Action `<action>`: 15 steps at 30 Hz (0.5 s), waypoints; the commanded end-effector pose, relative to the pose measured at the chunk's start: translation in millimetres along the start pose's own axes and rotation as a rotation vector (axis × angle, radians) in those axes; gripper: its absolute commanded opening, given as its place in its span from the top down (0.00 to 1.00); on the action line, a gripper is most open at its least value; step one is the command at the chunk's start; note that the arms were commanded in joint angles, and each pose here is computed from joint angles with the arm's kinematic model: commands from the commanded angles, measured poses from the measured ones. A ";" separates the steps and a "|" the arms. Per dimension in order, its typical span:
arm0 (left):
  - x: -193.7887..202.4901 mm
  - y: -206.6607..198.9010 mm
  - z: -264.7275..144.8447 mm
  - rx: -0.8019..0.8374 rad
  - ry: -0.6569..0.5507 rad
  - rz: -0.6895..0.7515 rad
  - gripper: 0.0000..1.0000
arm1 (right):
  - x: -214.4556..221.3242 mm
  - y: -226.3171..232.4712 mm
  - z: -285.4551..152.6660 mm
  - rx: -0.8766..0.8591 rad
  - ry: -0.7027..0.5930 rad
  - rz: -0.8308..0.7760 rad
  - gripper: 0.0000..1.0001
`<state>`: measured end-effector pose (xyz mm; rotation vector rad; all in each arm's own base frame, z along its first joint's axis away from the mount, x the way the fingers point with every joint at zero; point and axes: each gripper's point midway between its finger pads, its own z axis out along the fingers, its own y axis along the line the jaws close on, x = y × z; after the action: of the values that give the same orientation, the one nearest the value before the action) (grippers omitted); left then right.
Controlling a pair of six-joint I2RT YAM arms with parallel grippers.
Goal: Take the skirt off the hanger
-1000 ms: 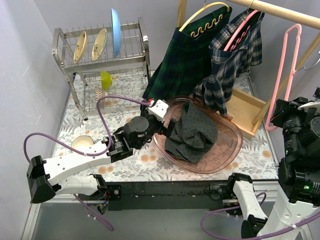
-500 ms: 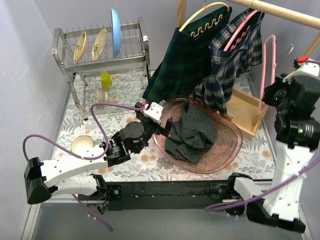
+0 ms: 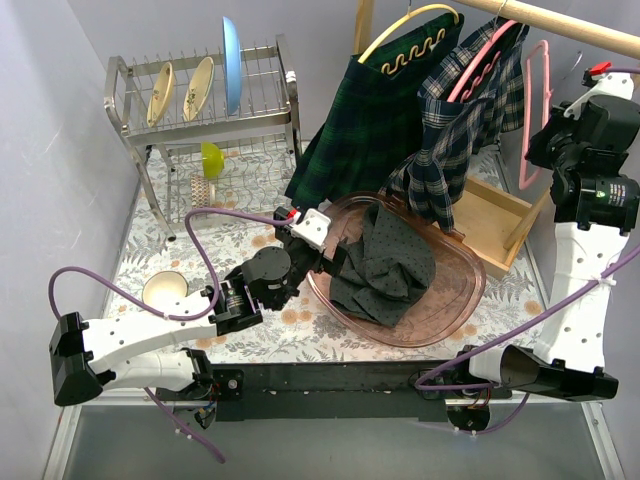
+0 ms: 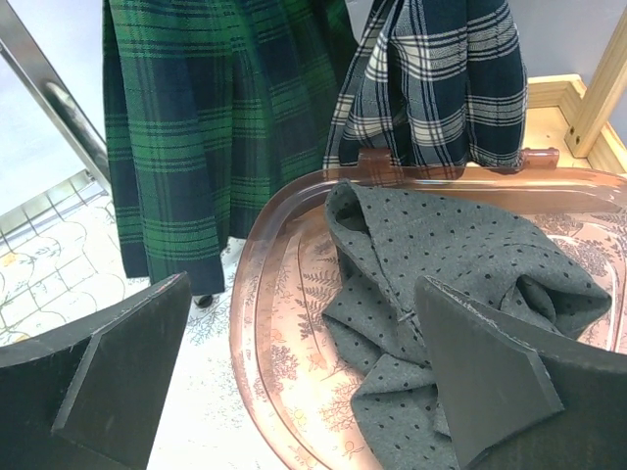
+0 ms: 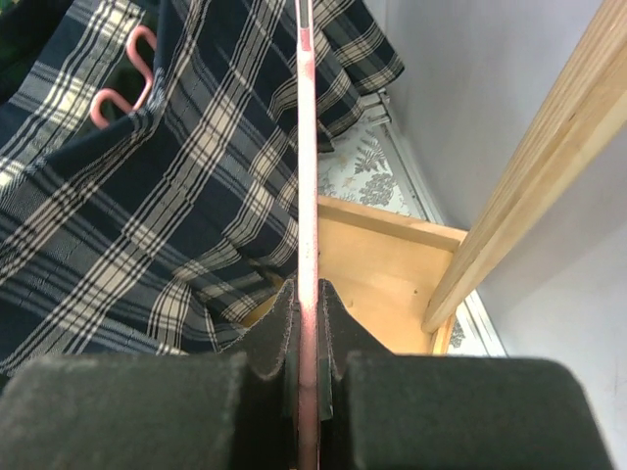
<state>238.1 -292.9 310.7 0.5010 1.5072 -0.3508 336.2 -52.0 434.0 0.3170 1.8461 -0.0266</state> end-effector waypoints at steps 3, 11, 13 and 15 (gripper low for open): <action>-3.0 -6.9 -2.2 0.020 -0.013 0.000 0.02 | -55.4 -6.9 -1.4 0.055 -0.185 0.011 0.99; -11.5 -7.7 -9.8 0.030 -0.038 -0.012 0.02 | -67.2 -14.5 16.6 0.119 -0.198 0.064 0.99; -11.0 -9.5 -9.7 0.034 -0.038 -0.011 0.02 | -64.7 -17.6 23.0 0.139 -0.188 0.073 0.99; -10.0 -13.2 -9.8 0.044 -0.034 -0.005 0.02 | -65.6 -20.1 24.9 0.155 -0.195 0.089 0.99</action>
<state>226.6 -301.5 311.4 0.5329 1.4961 -0.3786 365.4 -74.4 435.5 0.4165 1.8402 -0.1091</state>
